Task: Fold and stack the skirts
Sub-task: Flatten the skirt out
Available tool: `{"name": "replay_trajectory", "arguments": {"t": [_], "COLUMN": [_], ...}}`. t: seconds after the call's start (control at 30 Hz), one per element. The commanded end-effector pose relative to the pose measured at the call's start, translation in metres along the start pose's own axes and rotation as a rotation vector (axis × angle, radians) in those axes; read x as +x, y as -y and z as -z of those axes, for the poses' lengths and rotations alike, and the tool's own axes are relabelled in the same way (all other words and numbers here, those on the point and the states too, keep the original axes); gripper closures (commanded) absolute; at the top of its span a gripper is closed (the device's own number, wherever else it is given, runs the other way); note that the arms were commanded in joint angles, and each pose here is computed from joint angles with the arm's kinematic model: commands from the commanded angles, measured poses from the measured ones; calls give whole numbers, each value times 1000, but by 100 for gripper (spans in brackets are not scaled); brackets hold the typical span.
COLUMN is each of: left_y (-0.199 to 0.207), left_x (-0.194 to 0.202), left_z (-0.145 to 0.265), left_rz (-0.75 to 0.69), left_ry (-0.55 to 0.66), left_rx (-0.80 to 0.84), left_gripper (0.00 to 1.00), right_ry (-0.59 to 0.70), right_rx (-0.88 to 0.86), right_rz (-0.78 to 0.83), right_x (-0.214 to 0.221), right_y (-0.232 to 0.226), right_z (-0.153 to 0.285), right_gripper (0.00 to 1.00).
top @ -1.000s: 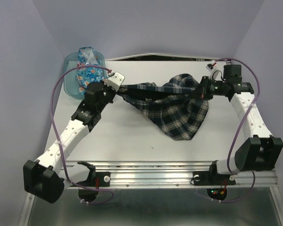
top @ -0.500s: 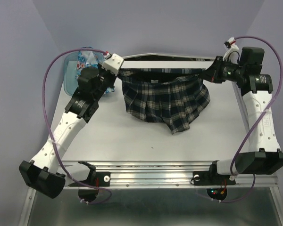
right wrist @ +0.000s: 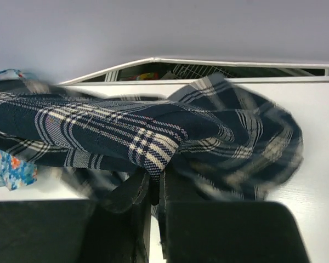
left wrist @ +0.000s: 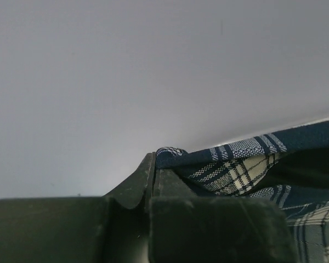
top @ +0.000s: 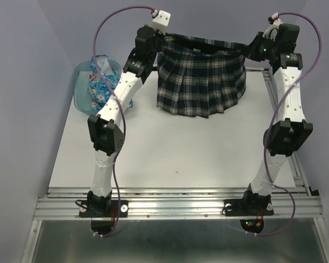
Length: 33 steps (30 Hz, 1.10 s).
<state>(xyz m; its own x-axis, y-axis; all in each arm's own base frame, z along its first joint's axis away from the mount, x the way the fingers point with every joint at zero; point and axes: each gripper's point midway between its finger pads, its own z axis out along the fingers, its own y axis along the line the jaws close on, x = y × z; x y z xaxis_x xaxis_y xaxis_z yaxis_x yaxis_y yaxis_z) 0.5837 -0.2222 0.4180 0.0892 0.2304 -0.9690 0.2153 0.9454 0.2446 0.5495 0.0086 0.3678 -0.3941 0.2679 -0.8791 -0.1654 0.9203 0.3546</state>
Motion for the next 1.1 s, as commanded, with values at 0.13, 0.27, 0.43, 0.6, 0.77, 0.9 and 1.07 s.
{"name": "replay_trajectory", "arguments": {"t": [0.13,0.27,0.43,0.6,0.77,0.9,1.07], "left_y": [-121,-77,-26,29,74,95,130], "left_x": [-150,-53,90,261,301,299,269], "left_z": [71,71,102,166,229,267,312], "left_rz": [142,-3,-135,-240,-225,-204,-152], "left_ry": [410,209,-69,-426,-502,-506,-477], "left_rx": [-372,-205,-26,164,341,445,680], "left_gripper": [100,100,100,100,100,100,46], "right_ry": [383,252,-128,-526,-723,-827,-947], "right_rx": [53,22,48,-22,-111,-173,-252], "right_rz": [142,174,195,186,247,281,333], "right_x": [-119,-59,114,266,339,360,369], "right_y": [-6,-1,53,74,70,61,54], "right_z": [71,67,42,64,111,143,175], "right_gripper": [99,99,99,99,99,99,47]}}
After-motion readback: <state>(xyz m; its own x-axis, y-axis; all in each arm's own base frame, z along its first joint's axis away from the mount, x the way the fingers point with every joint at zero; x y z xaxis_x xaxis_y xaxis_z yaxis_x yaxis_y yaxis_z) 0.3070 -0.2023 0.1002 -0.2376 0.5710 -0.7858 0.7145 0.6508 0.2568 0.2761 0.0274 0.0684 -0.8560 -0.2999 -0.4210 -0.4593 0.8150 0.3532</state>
